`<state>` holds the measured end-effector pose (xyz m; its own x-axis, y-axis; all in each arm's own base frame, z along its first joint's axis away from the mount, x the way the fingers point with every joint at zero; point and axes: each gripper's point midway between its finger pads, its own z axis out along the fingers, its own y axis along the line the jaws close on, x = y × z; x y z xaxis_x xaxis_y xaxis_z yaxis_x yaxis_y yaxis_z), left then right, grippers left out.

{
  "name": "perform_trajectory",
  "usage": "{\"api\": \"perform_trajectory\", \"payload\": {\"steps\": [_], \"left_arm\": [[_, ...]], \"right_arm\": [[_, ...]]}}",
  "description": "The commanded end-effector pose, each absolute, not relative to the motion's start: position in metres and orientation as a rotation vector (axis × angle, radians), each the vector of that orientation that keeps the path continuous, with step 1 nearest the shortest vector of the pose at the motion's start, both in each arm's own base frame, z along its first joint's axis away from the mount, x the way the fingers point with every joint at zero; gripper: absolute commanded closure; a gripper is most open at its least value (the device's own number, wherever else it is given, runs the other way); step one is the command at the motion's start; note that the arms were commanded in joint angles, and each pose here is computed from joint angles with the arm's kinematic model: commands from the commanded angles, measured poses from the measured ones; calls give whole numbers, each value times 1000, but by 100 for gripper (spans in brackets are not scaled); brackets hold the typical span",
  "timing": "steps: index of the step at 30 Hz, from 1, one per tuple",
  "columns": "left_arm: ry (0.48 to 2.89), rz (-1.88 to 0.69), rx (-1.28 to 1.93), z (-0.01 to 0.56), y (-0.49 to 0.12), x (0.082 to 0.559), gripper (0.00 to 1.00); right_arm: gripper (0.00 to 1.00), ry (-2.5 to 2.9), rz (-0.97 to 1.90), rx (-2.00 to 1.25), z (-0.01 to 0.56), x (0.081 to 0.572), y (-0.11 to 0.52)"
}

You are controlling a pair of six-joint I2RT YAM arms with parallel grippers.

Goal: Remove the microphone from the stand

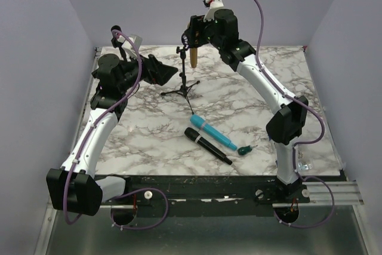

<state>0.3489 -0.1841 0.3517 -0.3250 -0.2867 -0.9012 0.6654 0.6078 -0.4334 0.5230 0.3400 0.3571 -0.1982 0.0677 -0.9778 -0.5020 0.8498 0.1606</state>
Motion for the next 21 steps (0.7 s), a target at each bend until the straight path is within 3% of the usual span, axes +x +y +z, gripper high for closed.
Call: {"api": "perform_trajectory", "payload": {"steps": [1,4,15,21], "left_arm": [[1608,-1020,341,361,-188,342,3],[1602,-1019,342,363,-187,341,3],[1602,-1063,341,365,-191,339,3],[1603,-1058,335,365,-191,339,3]], "right_arm": [[30,1706,486,-346,358,524,340],[33,1696,455,-361,355,525,343],[60,1615,397,-400,384,515,362],[66,1526,420,-359,426,509,362]]}}
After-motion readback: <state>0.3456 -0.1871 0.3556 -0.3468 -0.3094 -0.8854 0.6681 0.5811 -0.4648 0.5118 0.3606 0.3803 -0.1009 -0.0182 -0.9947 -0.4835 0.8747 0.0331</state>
